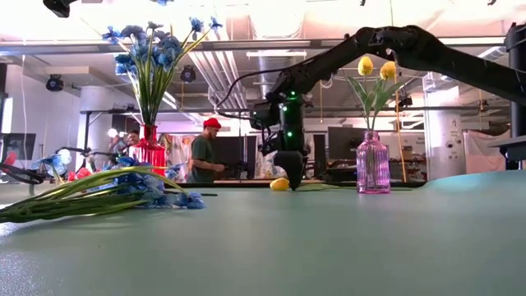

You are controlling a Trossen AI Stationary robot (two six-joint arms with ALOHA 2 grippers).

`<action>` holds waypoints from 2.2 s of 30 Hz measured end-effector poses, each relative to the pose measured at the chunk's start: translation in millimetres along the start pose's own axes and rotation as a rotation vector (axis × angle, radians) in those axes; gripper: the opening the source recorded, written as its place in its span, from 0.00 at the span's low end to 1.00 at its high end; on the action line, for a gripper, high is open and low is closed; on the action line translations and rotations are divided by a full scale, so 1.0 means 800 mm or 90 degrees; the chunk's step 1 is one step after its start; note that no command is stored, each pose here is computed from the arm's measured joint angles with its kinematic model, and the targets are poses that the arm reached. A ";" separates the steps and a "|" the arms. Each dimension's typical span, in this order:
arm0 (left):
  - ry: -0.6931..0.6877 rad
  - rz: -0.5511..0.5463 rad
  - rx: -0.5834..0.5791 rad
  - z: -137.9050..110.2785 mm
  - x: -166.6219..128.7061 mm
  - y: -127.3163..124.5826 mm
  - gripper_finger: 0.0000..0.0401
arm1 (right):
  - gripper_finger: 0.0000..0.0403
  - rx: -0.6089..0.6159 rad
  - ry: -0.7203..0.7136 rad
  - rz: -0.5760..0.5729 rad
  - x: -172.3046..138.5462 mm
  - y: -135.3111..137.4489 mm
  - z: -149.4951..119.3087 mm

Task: Sort flowers into vase by color
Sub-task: Put the yellow tulip into the purple vase

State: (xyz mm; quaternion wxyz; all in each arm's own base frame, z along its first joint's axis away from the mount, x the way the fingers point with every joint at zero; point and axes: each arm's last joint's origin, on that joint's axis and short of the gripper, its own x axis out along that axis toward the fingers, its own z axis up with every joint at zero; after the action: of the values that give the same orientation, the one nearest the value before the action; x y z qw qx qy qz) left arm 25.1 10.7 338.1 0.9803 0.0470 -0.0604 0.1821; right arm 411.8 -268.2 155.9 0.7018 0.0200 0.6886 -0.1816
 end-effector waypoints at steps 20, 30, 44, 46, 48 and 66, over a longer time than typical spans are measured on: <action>0.001 0.000 0.001 0.000 0.000 0.000 0.31 | 0.05 -0.054 -0.069 0.070 -0.008 0.030 0.016; 0.000 0.000 0.000 0.000 0.000 0.000 0.31 | 0.03 -0.098 -0.140 0.039 -0.025 0.030 0.027; -0.004 0.001 -0.003 0.001 0.000 0.000 0.31 | 0.03 -0.073 -0.361 -0.030 -0.162 0.007 0.018; -0.010 0.001 -0.007 0.002 0.000 0.000 0.31 | 0.03 -0.067 -0.403 -0.043 -0.187 0.003 0.013; -0.014 0.002 -0.011 0.003 0.000 0.001 0.31 | 0.03 -0.064 -0.451 -0.050 -0.215 0.000 0.006; -0.027 0.003 -0.021 0.006 0.000 0.001 0.31 | 0.03 -0.069 -0.808 0.125 -0.428 0.030 -0.098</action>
State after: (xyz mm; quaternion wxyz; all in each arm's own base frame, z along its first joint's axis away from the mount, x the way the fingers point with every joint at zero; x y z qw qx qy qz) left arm 24.3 10.9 342.9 0.9790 0.0345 -0.0841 0.1826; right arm 347.9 -146.4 479.6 0.9861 -0.0639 0.1424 -0.0575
